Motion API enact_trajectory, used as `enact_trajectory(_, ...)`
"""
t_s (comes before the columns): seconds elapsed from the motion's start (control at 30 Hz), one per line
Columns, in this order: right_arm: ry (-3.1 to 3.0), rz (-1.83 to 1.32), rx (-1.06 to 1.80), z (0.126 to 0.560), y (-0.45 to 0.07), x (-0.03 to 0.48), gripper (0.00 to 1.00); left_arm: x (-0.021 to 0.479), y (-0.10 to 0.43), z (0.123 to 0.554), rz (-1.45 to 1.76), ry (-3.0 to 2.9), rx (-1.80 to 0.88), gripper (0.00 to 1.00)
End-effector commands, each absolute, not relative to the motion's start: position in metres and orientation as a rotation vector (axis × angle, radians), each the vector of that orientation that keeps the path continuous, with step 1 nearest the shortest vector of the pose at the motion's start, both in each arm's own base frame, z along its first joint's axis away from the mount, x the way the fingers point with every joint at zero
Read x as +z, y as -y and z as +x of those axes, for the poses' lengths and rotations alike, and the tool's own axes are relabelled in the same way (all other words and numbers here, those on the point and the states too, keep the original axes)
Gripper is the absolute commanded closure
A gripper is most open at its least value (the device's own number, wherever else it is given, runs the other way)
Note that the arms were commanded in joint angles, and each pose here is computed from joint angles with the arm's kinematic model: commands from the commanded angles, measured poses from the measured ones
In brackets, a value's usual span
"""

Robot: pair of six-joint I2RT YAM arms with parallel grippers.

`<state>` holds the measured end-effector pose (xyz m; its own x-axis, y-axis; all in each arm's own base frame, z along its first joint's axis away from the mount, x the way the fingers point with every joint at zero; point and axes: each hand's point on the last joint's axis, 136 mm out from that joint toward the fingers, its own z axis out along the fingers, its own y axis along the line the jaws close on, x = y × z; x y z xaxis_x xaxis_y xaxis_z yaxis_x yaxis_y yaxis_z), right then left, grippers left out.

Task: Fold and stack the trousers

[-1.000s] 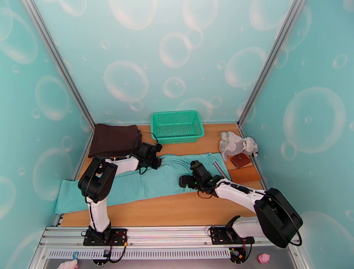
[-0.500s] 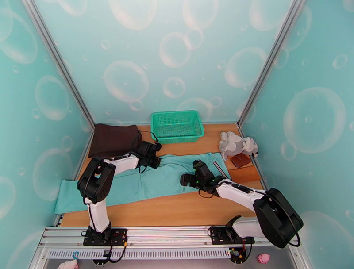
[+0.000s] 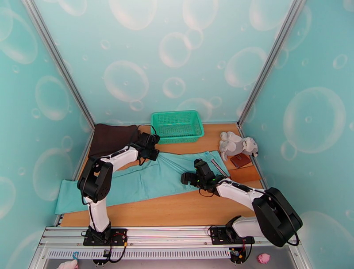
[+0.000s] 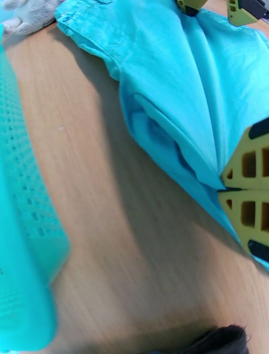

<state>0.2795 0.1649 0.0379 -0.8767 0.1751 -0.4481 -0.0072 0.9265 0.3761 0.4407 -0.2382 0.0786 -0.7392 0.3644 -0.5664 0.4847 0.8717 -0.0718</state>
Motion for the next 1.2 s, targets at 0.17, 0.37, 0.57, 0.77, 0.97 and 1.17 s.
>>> enact_trajectory(0.17, -2.774, 0.193, 0.300, 0.243, -0.127, -0.003, 0.01, 0.030, 0.197, 0.459, 0.781, -2.577, 0.130, 0.92)
enact_trajectory(0.37, -2.721, 0.155, 0.268, 0.253, -0.126, 0.022, 0.01, 0.076, 0.196, 0.457, 0.659, -2.438, 0.142, 0.70)
enact_trajectory(0.57, -2.570, -0.031, 0.245, 0.277, -0.144, 0.075, 0.01, 0.131, 0.197, 0.410, 0.438, -2.288, -0.142, 0.56)
enact_trajectory(0.77, -2.503, -0.040, 0.297, 0.300, -0.135, 0.088, 0.01, 0.109, 0.247, 0.309, 0.462, -2.355, -0.519, 0.58)
enact_trajectory(0.97, -2.423, 0.009, 0.493, 0.330, -0.135, 0.089, 0.01, 0.087, 0.263, 0.275, 0.286, -2.371, -0.741, 0.59)
enact_trajectory(1.17, -2.540, 0.115, 0.479, 0.331, -0.131, 0.043, 0.01, 0.036, 0.229, 0.275, 0.048, -2.528, -0.537, 0.59)
